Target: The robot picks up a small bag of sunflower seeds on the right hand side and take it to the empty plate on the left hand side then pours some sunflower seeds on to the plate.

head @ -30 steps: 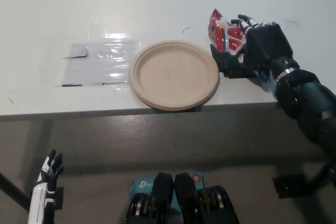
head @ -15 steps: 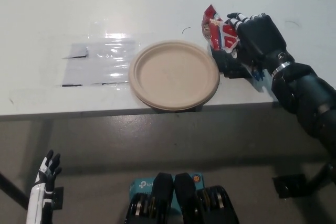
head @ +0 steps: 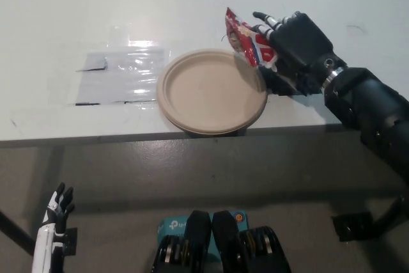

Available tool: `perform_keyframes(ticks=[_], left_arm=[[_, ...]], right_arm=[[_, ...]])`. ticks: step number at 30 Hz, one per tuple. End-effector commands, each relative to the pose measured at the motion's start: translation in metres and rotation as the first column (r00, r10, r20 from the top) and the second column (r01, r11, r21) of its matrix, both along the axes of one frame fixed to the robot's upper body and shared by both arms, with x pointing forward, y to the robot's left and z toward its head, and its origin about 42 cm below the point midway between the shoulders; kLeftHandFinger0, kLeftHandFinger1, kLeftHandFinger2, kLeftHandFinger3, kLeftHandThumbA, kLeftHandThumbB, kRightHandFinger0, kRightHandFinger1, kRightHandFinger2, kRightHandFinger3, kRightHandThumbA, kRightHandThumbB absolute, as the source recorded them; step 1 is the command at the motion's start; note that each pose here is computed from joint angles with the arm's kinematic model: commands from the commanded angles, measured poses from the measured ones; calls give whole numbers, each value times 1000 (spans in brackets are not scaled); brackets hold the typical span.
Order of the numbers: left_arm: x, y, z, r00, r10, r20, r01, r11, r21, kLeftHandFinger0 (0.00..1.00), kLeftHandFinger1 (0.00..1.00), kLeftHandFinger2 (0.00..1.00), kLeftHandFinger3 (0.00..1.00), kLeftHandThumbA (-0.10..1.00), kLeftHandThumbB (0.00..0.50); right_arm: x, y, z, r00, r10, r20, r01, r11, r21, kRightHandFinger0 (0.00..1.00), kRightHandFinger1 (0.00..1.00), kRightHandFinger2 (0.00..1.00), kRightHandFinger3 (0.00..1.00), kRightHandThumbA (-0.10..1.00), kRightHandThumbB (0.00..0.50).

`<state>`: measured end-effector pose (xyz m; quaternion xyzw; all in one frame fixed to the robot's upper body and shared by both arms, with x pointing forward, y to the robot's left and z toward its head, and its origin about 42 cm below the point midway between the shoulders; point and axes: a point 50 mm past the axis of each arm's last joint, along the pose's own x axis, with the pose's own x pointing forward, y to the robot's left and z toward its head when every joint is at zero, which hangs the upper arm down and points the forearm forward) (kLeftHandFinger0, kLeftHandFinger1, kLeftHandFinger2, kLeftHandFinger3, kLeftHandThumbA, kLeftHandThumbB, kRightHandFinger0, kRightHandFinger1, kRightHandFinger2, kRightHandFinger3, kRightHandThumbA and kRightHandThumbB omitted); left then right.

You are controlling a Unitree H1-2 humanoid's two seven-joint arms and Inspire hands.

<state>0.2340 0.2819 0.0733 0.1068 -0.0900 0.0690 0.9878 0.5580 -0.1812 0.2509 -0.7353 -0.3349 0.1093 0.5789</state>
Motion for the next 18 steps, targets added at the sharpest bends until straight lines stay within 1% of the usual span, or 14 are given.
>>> perform_keyframes(ticks=[1, 2, 3, 5, 7, 9, 10, 12, 14, 17, 18], left_arm=[[2, 3, 10, 998, 19, 54, -19, 1000, 11, 1000, 1000, 1000, 1000, 1000, 23], [1, 4, 9, 999, 15, 50, -16, 1000, 13, 1000, 1000, 1000, 1000, 1000, 44], [2, 5, 9, 999, 10, 51, -10, 1000, 9, 1000, 1000, 1000, 1000, 1000, 47], [2, 6, 10, 999, 6, 52, -6, 1000, 8, 1000, 1000, 1000, 1000, 1000, 53], [1, 6, 9, 999, 11, 52, -11, 1000, 18, 1000, 1000, 1000, 1000, 1000, 52], [0, 7, 9, 999, 11, 49, -12, 1000, 18, 1000, 1000, 1000, 1000, 1000, 53], [-1, 7, 9, 999, 11, 45, -12, 1000, 16, 1000, 1000, 1000, 1000, 1000, 53], [-1, 7, 10, 999, 10, 43, -11, 1000, 19, 1000, 1000, 1000, 1000, 1000, 53], [0, 8, 10, 999, 1, 51, -2, 1000, 25, 1000, 1000, 1000, 1000, 1000, 54], [4, 8, 12, 998, -2, 61, 0, 1000, 30, 1000, 1000, 1000, 1000, 1000, 54], [6, 7, 13, 998, 0, 62, -2, 999, 34, 1000, 1000, 1000, 1000, 1000, 52]], right_arm=[[12, 9, 58, 985, 70, 159, -61, 996, -64, 0, 410, 943, 756, -100, 207], [11, 10, 57, 979, 96, 178, -80, 992, -94, 0, 382, 895, 695, -100, 235], [11, 12, 58, 978, 105, 180, -84, 989, -118, 0, 368, 878, 679, -100, 234], [10, 13, 57, 971, 120, 206, -90, 985, -149, 0, 330, 852, 661, -100, 246], [10, 16, 55, 969, 129, 211, -91, 979, -181, 0, 306, 842, 654, -100, 240], [9, 19, 53, 963, 142, 229, -92, 973, -213, 0, 298, 845, 663, -100, 254], [9, 19, 51, 963, 143, 230, -89, 969, -230, 0, 293, 840, 674, -100, 243], [9, 20, 50, 962, 154, 227, -93, 962, -257, 0, 293, 838, 684, -100, 251], [8, 19, 48, 960, 171, 223, -108, 956, -271, 0, 225, 773, 592, -100, 272], [9, 16, 51, 959, 171, 227, -98, 949, -299, 0, 220, 776, 580, -100, 262], [10, 14, 53, 960, 170, 222, -99, 949, -298, 0, 216, 770, 579, -100, 268]])
